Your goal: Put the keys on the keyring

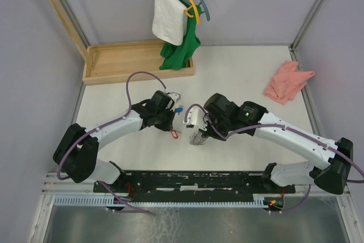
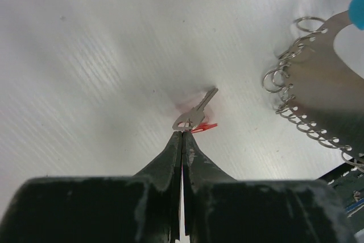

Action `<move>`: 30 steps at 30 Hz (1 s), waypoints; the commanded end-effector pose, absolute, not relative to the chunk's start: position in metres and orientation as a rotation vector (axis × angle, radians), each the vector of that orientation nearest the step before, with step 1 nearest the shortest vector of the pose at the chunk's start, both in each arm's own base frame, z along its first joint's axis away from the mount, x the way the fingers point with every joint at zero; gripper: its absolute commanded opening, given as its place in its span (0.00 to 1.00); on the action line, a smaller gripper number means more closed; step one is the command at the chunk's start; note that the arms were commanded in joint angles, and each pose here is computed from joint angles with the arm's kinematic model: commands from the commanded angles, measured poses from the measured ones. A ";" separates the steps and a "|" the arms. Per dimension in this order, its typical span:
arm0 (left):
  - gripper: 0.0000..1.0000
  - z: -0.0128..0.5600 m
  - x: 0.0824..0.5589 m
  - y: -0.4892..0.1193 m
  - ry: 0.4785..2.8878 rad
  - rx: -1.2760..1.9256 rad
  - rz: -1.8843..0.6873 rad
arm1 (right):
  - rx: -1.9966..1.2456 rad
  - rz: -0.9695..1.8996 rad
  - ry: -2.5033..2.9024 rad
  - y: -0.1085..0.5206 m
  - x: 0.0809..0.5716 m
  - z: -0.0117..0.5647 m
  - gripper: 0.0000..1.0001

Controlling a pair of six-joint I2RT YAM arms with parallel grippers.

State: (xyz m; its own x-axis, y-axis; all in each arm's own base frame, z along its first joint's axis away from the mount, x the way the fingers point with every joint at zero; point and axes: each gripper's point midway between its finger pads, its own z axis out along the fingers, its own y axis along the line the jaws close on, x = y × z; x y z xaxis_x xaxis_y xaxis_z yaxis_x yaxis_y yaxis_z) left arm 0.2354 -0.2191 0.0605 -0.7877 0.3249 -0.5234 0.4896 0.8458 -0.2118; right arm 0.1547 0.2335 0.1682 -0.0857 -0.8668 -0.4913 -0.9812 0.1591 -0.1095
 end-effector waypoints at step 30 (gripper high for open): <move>0.44 0.072 0.271 -0.245 2.432 0.243 -0.573 | -1.753 0.286 1.962 0.238 0.155 0.172 0.01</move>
